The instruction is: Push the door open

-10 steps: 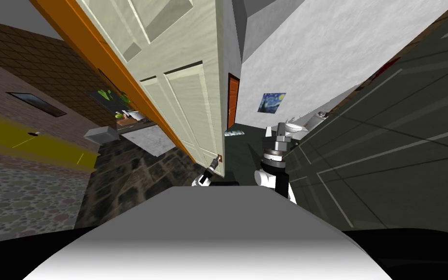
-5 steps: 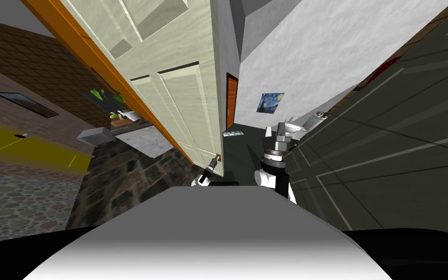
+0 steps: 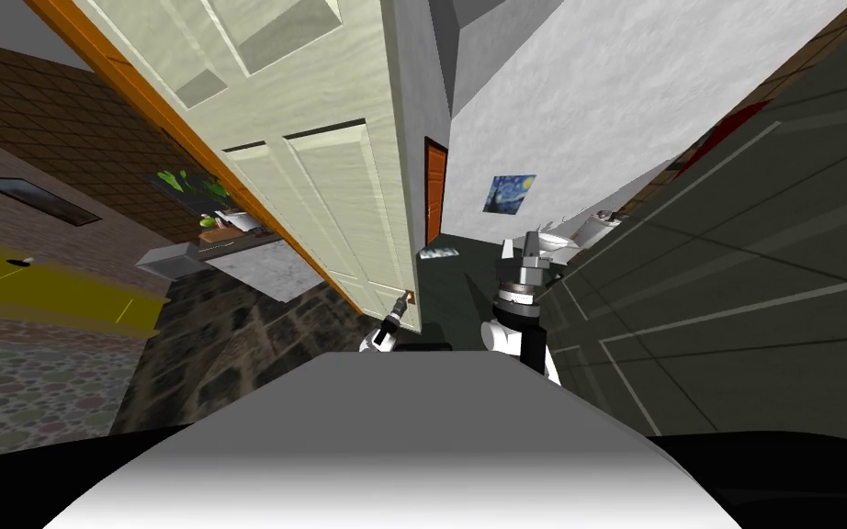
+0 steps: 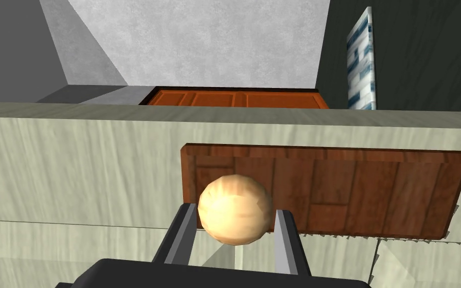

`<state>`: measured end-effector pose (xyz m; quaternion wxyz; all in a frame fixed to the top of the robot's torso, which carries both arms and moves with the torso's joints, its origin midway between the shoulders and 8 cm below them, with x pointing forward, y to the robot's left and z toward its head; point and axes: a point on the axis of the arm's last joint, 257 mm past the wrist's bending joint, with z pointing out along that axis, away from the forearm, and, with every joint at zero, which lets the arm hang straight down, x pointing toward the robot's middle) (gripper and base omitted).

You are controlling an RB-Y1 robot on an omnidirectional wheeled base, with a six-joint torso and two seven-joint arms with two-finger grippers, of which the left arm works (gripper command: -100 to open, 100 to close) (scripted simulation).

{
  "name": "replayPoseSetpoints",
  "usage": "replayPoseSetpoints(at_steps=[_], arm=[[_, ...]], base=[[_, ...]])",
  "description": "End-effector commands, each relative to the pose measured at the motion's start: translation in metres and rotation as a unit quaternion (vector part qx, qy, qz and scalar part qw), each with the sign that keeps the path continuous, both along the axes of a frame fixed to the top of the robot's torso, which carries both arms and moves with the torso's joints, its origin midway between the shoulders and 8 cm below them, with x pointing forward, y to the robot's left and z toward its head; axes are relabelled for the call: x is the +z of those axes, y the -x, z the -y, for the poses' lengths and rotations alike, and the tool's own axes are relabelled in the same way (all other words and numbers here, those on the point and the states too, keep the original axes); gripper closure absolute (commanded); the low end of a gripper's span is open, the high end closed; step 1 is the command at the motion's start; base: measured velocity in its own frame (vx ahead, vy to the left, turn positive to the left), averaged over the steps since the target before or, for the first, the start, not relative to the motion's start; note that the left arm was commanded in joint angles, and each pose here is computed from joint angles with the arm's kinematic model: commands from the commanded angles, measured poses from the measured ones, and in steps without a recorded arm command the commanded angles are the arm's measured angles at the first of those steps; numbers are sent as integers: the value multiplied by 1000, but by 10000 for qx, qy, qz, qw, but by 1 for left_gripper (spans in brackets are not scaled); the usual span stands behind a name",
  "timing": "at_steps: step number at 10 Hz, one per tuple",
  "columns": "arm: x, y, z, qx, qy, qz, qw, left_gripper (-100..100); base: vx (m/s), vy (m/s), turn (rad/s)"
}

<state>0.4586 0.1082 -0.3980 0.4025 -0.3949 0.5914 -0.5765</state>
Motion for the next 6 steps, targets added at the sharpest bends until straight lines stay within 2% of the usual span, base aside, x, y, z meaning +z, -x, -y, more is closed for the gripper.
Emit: replayPoseSetpoints(at_steps=[1,3,4,5,6], arm=[[4,-9,-22,218,-21,53,9997,100],[4,-9,-22,218,-21,53,9997,100],[5,-12,-37,401,-24,57,9992,100],[5,-12,-37,401,-24,57,9992,100],[4,-14,-35,363,-15,51,9993,-100]], base=[[103,-103,-14],[61,-40,4],[92,-66,-7],[85,-58,22],[-128,-8,60]])
